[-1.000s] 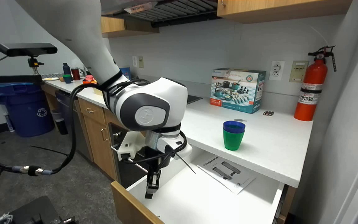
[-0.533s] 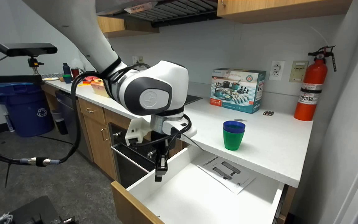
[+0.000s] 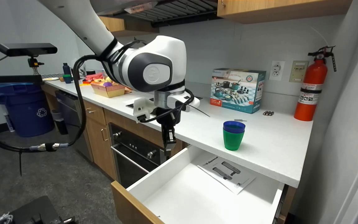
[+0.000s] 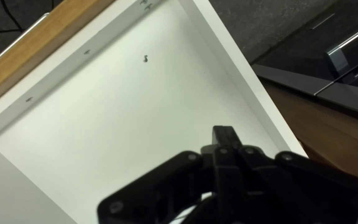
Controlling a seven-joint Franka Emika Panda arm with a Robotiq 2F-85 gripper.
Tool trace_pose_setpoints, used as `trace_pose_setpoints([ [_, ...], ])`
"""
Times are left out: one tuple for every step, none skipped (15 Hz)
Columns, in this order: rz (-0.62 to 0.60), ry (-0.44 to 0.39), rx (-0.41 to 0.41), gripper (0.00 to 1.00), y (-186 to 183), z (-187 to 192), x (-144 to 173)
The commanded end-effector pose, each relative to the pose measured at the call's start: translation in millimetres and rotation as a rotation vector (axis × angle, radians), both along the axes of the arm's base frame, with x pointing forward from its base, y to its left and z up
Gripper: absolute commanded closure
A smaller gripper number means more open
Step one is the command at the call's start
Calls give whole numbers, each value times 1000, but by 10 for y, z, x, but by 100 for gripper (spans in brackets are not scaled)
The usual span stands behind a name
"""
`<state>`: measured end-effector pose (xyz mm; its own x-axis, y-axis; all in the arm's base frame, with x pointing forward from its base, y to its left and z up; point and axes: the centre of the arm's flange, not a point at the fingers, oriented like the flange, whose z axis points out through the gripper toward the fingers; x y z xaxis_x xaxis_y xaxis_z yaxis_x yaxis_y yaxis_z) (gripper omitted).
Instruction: Open the drawer
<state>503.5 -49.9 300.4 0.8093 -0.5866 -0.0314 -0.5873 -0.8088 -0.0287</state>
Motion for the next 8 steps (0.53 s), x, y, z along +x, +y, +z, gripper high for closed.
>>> trace_pose_setpoints([
  [43,-47,6,100,54,281,78],
  [45,-59,6,100,135,268,143],
  [45,-57,11,74,164,277,161],
  [25,-47,-1,98,86,210,106],
  [30,-51,0,91,118,226,121],
  [35,-52,0,84,142,230,126],
  [36,-52,1,76,149,230,127],
  [36,-52,1,74,149,229,127],
])
